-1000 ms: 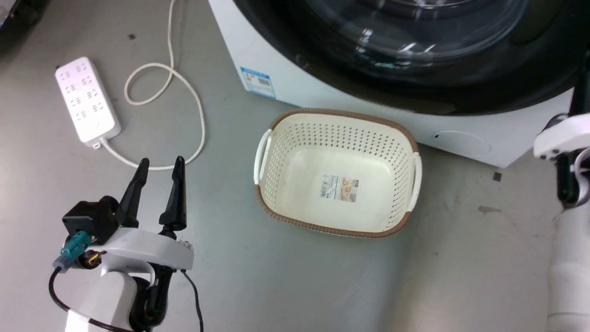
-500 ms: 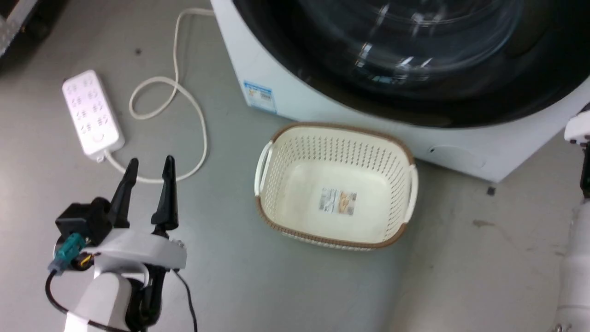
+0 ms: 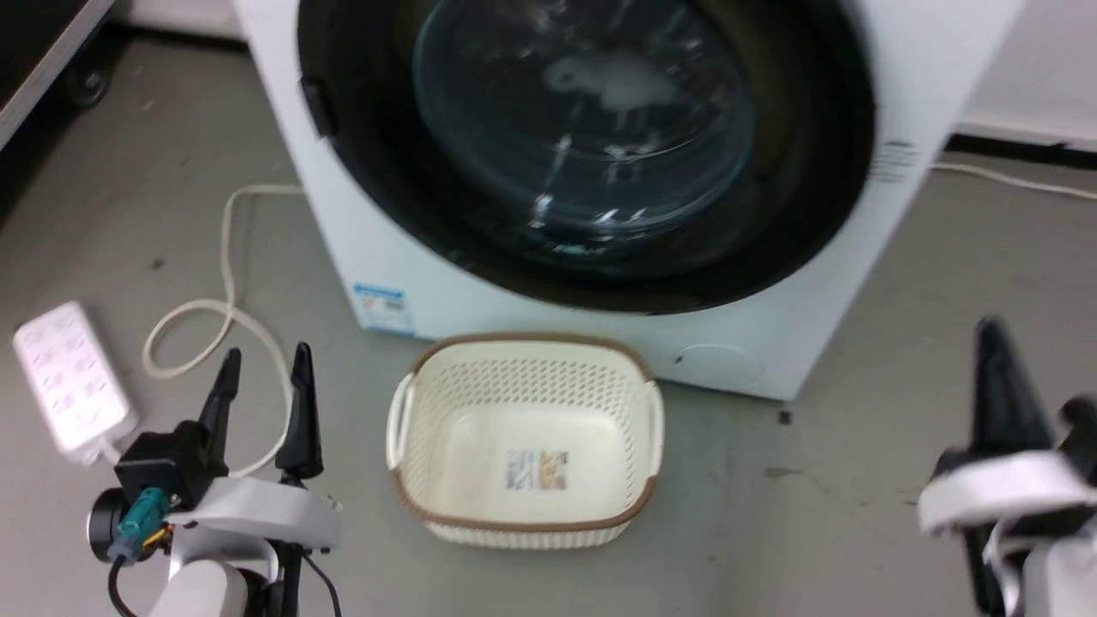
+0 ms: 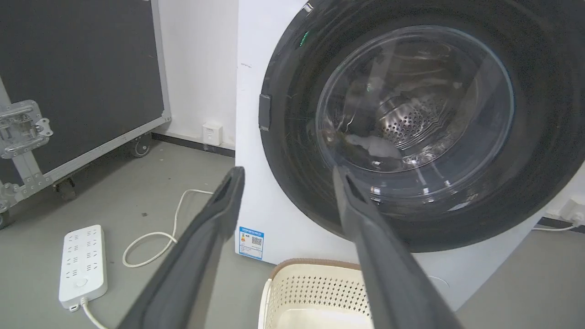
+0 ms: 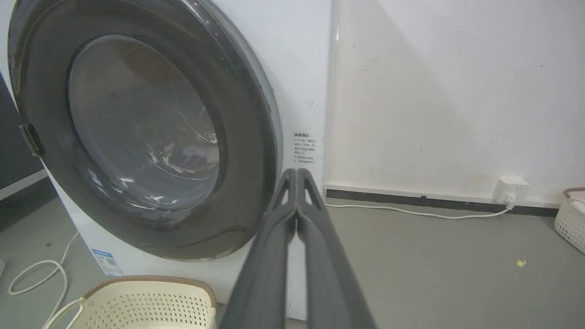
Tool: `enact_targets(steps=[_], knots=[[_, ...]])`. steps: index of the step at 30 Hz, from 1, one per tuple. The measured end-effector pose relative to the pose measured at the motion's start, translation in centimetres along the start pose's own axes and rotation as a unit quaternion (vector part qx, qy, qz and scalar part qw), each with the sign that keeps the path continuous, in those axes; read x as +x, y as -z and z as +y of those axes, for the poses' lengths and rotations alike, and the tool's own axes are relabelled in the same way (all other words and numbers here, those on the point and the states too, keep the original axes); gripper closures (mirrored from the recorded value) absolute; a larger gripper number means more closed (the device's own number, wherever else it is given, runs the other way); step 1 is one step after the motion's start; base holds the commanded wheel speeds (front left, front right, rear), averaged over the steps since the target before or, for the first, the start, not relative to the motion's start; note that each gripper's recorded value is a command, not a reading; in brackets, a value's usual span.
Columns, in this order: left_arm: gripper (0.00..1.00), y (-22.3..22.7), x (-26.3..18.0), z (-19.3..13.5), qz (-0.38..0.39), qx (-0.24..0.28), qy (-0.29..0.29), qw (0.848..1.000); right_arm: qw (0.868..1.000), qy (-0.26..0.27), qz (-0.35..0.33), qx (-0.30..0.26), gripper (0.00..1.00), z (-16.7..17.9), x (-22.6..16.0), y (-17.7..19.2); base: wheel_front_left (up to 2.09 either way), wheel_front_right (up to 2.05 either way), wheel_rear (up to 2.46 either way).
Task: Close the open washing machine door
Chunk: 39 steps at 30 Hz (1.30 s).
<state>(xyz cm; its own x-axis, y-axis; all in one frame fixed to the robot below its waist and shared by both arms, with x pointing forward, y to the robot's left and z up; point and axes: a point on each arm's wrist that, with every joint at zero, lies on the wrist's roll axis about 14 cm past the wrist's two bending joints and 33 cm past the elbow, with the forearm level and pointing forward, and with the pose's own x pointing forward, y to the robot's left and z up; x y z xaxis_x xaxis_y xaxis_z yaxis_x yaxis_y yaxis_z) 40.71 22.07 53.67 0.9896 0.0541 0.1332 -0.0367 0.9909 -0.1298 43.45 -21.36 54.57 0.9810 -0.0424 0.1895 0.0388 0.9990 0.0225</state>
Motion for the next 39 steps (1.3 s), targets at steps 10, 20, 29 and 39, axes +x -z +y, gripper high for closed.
enact_targets(steps=[10,20,29,39], knots=[[0.0,-0.4,-0.6,-3.4,0.011,0.001,0.053,0.999,0.998,0.0,0.058,0.012,1.0,-0.4,-6.7,1.6,0.0,0.0,0.0],[0.0,0.6,-1.9,-3.9,0.04,-0.002,0.067,0.997,0.995,0.001,0.1,0.021,0.0,-0.4,-8.0,2.9,0.0,0.0,0.0],[0.0,0.4,-2.0,-4.3,0.037,-0.002,0.074,0.997,0.995,-0.003,0.096,0.026,0.0,-0.1,-8.1,2.7,0.0,0.0,0.0],[0.0,0.4,-1.9,-4.6,0.037,-0.008,0.077,0.996,0.995,-0.007,0.093,0.027,0.0,0.2,-8.1,2.7,0.0,0.0,0.0]])
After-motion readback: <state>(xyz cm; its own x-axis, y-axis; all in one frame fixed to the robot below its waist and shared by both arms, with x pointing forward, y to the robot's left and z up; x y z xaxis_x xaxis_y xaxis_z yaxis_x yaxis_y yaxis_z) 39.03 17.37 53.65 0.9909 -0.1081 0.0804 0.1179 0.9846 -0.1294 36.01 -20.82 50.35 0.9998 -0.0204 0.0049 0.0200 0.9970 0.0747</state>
